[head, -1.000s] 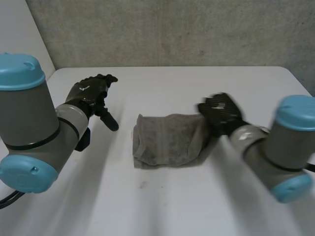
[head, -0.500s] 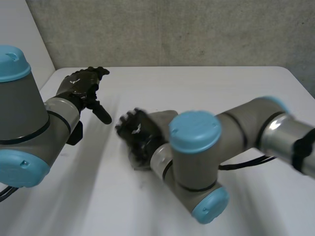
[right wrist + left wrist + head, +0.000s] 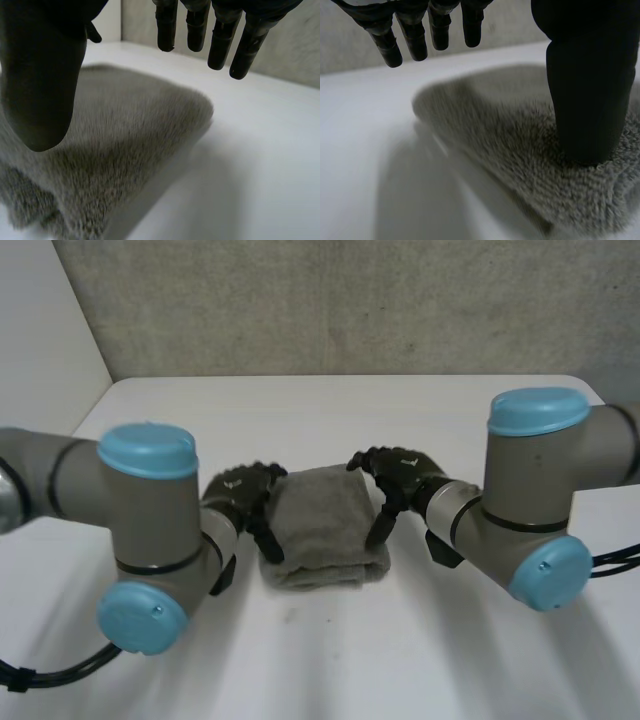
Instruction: Fold the towel.
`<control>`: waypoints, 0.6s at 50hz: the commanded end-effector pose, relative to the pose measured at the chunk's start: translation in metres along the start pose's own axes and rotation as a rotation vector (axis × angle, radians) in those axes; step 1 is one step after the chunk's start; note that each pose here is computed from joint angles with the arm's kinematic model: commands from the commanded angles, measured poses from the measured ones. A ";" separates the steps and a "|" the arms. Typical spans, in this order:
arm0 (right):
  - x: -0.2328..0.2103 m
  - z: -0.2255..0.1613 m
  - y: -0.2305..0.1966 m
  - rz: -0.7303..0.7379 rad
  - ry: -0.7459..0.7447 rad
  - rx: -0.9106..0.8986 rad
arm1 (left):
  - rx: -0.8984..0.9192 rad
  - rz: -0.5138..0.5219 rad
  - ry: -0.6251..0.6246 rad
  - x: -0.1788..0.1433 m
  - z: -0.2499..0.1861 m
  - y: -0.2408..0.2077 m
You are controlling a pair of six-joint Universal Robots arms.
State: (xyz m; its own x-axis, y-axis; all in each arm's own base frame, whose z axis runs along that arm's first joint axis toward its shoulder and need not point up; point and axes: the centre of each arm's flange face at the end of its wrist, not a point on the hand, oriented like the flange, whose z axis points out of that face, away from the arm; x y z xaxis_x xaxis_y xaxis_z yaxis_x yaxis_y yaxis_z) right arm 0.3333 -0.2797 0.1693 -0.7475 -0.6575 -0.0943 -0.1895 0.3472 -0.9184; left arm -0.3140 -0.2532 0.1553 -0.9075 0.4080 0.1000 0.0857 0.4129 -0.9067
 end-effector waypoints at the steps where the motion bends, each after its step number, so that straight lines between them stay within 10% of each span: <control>1: -0.001 0.023 0.029 -0.130 -0.017 -0.090 | -0.070 0.016 -0.008 -0.002 0.010 0.025; 17: -0.006 -0.032 -0.079 -0.209 0.057 0.216 | 0.219 -0.017 0.027 0.006 -0.029 -0.076; 30: 0.032 -0.117 -0.151 -0.147 0.439 0.412 | 0.400 -0.010 -0.108 -0.040 -0.114 -0.181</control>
State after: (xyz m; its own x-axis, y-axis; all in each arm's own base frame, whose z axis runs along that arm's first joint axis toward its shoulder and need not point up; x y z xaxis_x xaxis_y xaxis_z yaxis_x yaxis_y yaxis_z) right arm 0.2872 -0.2771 0.3380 -0.8893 -0.4427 0.1149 -0.0887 -0.0795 -0.9929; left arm -0.2786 -0.2533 0.3317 -0.9152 0.3796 0.1351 -0.1145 0.0764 -0.9905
